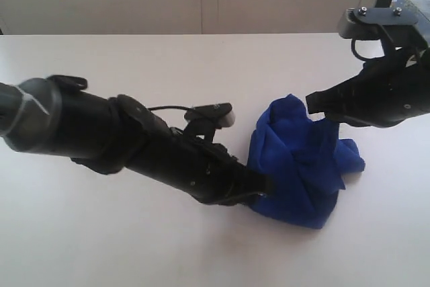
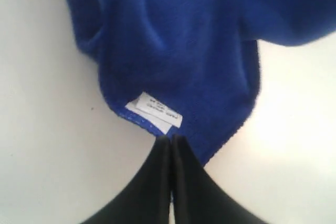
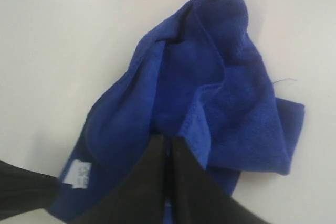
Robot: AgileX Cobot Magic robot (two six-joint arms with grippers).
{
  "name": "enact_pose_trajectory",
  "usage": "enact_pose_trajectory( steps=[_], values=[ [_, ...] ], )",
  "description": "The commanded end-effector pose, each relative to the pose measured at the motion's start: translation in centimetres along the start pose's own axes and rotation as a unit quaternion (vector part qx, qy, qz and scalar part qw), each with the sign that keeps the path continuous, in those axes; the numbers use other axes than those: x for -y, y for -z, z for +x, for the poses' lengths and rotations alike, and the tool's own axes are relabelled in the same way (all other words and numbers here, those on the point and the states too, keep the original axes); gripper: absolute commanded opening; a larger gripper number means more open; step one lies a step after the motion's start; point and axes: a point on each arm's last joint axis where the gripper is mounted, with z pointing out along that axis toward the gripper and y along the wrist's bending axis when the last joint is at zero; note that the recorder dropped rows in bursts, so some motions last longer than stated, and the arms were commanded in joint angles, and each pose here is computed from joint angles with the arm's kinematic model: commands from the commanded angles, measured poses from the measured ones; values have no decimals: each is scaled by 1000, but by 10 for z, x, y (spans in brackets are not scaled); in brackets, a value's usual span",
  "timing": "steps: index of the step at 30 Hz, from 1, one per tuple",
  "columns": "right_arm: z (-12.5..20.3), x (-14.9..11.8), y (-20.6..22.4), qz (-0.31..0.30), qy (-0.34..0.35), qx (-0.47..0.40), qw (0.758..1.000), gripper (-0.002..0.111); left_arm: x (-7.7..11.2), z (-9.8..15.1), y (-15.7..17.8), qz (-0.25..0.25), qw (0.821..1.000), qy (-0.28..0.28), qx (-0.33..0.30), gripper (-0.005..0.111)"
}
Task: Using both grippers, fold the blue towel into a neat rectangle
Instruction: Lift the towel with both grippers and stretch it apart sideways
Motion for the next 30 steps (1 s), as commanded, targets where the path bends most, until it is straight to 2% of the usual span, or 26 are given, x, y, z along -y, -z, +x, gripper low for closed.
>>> enact_pose_trajectory(
  steps=[1, 4, 6, 10, 13, 17, 23, 26, 30],
  values=[
    [0, 2, 23, 30, 47, 26, 998, 0, 4, -13, 42, 15, 999, -49, 10, 0],
    [2, 1, 36, 38, 61, 36, 997, 0, -5, -17, 72, 4, 998, -59, -13, 0],
    [3, -1, 44, 37, 63, 43, 996, 0, -12, -15, 94, -25, 996, -75, -39, 0],
    [6, -1, 57, 48, 81, 52, 994, 0, -20, -6, 138, -122, 982, -117, -79, 0],
    [9, 0, 66, 63, 86, 52, 993, 0, -20, 0, 173, -202, 967, -136, -79, 0],
    [15, 1, 80, 77, 87, 49, 992, 0, -13, 11, 217, -263, 951, -155, -56, 0],
    [24, 4, 105, 118, 127, 59, 983, 0, -1, 30, 273, -320, 928, -189, 7, 0],
    [28, 5, 121, 139, 130, 88, 978, 0, 3, 41, 296, -336, 921, -192, 42, 0],
    [38, 2, 147, 144, 128, 129, 973, 0, 10, 61, 320, -334, 921, -188, 66, 0]
  ],
)
